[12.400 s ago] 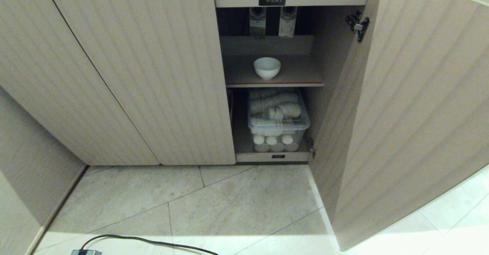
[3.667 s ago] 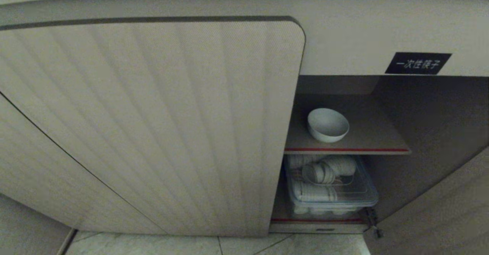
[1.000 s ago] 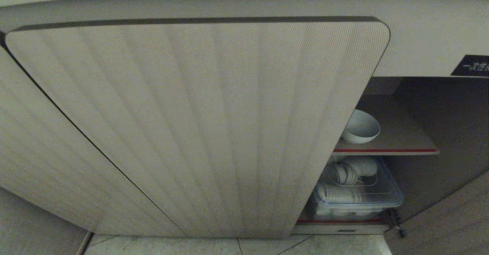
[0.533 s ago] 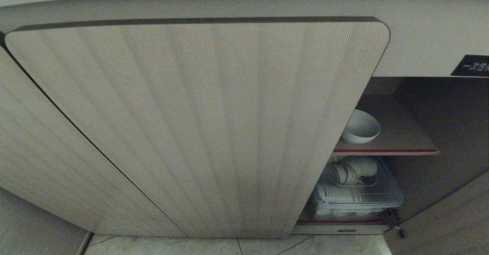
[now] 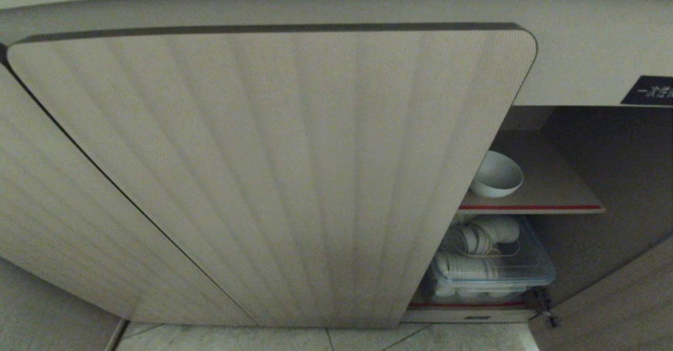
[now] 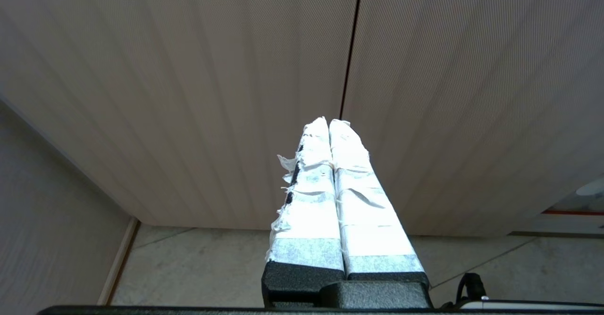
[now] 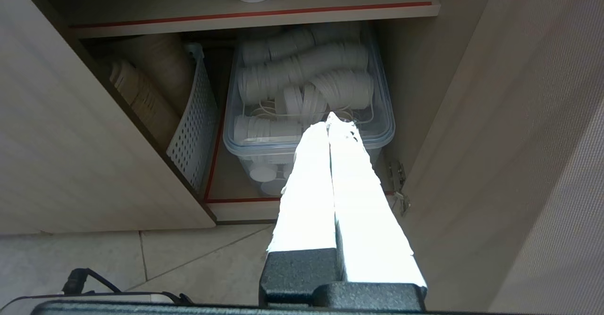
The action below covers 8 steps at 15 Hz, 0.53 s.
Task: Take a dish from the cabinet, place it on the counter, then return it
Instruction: Take the bowl from the cabinet
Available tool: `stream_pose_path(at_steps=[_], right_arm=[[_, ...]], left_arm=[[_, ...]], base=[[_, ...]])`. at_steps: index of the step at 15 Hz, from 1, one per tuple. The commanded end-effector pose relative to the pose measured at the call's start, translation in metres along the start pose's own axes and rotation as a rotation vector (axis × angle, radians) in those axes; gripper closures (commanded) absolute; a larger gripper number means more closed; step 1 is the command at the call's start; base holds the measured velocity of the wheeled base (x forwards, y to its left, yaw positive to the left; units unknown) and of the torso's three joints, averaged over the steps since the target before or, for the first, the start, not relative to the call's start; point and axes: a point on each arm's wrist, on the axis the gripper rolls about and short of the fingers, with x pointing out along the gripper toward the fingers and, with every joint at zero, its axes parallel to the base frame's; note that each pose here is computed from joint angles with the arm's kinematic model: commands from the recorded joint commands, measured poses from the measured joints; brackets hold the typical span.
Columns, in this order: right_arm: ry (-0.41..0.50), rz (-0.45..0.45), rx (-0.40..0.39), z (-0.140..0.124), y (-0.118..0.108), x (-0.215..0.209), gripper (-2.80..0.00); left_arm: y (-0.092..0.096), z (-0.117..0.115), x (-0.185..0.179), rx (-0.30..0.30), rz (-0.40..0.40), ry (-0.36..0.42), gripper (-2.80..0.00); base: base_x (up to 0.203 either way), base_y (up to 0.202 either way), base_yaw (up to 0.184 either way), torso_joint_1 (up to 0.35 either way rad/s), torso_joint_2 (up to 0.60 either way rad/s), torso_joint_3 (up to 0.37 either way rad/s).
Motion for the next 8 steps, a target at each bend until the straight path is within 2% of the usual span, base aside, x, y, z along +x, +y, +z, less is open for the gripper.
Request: stream_pose_path(at_steps=[1,8], right_arm=[[0.001,0.000,-0.004,0.0001,0.0000,0.0001,0.00],[0.001,0.001,-0.025,0.0003,0.0000,0.0000,0.00]], left_arm=[[0.0000,0.0000,0.0000,-0.001,0.001,-0.001,0.00],[0.0000,0.0000,0.0000,-0.001,0.001,-0.001,0.00]], base=[[0.000,0.000,0.000,0.000,0.00,0.000],[0.000,0.000,0.000,0.000,0.00,0.000]])
